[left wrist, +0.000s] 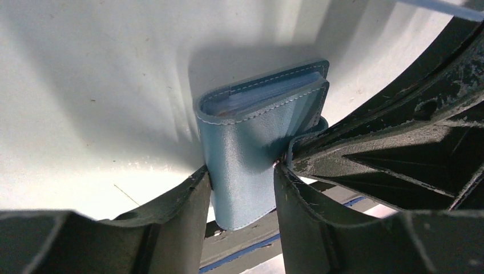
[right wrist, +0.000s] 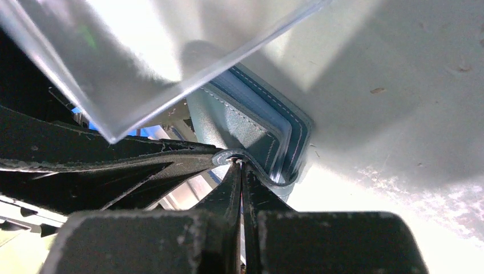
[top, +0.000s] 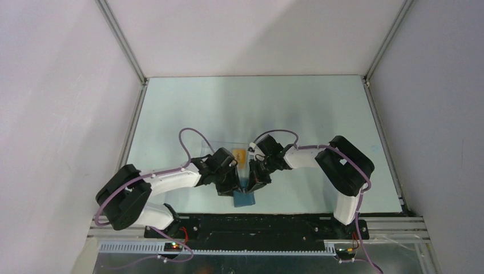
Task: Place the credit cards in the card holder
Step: Close the card holder at the center of the board.
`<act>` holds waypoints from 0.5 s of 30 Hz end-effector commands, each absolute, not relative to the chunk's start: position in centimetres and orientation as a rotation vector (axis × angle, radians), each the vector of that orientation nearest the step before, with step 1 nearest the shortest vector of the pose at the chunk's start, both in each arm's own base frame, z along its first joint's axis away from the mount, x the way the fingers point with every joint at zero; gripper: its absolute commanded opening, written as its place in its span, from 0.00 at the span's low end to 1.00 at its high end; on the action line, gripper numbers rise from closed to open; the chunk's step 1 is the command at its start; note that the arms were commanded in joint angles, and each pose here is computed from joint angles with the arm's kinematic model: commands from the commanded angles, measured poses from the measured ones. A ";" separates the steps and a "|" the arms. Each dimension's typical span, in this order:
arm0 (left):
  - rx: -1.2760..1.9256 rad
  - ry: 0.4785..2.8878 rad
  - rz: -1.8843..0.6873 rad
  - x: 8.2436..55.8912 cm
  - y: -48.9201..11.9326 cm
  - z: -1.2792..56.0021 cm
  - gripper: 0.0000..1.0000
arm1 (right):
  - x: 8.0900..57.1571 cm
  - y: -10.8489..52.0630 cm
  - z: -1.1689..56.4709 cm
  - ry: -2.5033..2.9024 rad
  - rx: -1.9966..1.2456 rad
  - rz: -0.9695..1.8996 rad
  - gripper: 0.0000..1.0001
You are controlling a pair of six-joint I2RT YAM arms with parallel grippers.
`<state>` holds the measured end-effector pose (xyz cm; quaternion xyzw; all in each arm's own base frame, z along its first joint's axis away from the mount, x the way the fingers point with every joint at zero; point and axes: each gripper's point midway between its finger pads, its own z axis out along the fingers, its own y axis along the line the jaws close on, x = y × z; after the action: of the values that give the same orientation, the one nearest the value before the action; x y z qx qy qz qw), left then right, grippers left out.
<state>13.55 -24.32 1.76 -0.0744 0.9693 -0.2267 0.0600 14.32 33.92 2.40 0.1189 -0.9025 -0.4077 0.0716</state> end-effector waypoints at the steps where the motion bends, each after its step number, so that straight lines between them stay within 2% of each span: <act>1: -0.261 2.823 -0.683 15.4 -24.4 1.1 0.51 | 12.7 28.4 -5.1 -2.930 0.368 -0.650 0.00; 6: -0.329 2.773 -0.719 16.0 -23.5 2.0 0.61 | 12.1 27.4 -5.7 -2.942 0.402 -0.516 0.00; 15: -0.301 2.781 -0.767 16.3 -23.9 2.1 0.61 | 11.5 27.3 -6.0 -2.949 0.537 -0.353 0.00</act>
<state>15.08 -23.84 2.41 -0.1047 0.9541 -0.2632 0.0973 13.91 34.46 2.05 0.1427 -0.9327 -0.3269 0.0527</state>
